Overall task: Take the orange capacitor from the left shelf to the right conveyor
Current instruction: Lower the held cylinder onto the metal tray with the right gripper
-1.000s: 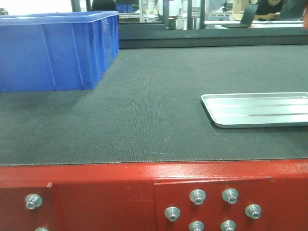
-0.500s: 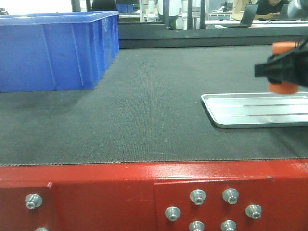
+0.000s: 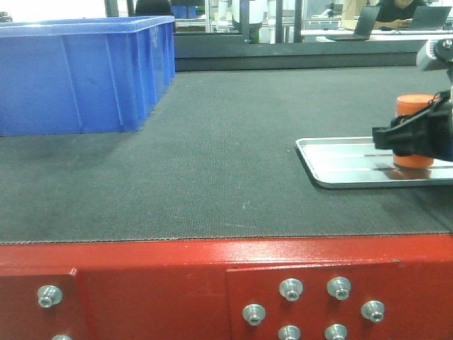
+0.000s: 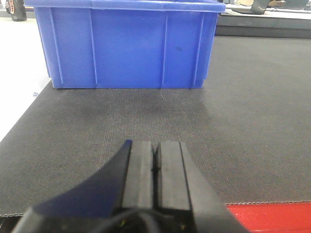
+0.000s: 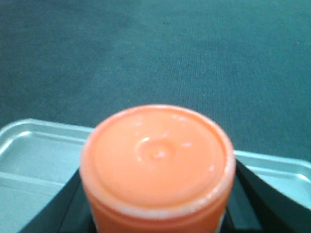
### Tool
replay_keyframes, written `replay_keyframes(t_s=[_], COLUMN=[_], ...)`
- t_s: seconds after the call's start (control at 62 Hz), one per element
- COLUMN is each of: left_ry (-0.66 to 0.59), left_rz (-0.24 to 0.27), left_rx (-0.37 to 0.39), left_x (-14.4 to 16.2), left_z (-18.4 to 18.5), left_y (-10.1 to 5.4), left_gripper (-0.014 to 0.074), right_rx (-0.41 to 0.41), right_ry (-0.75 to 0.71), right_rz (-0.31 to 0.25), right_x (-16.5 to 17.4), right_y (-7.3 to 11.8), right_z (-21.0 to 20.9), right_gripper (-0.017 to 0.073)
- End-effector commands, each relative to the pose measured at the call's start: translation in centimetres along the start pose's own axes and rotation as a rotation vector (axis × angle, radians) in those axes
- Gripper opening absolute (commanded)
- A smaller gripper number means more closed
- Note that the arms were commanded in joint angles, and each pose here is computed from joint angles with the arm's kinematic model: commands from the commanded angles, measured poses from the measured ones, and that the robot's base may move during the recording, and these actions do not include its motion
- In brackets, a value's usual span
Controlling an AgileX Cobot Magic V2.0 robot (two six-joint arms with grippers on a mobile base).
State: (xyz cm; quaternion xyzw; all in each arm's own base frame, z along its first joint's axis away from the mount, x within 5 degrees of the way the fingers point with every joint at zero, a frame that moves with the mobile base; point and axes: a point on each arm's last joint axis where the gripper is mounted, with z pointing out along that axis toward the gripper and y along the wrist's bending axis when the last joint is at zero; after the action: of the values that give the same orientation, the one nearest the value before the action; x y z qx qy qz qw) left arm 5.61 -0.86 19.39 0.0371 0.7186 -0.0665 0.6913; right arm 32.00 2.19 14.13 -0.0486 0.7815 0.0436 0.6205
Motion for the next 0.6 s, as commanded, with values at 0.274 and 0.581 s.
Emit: replay_keyframes(t_s=[0.274,0.581], left_ry=[-0.099,-0.099], left_rz=[-0.005,-0.005], left_rx=[-0.002,-0.002], left_x=[-0.97,-0.97], left_z=[-0.15,-0.15], left_y=[0.01,0.01], left_gripper=[-0.0127,-0.0127], right_rx=[-0.005,-0.005], right_ry=[-0.141,-0.157], right_rz=[-0.019,-0.007], right_x=[-2.11,-2.77], right_y=[-0.15,-0.14], right_z=[0.06,-0.2], right_gripper=[0.0251,0.0627])
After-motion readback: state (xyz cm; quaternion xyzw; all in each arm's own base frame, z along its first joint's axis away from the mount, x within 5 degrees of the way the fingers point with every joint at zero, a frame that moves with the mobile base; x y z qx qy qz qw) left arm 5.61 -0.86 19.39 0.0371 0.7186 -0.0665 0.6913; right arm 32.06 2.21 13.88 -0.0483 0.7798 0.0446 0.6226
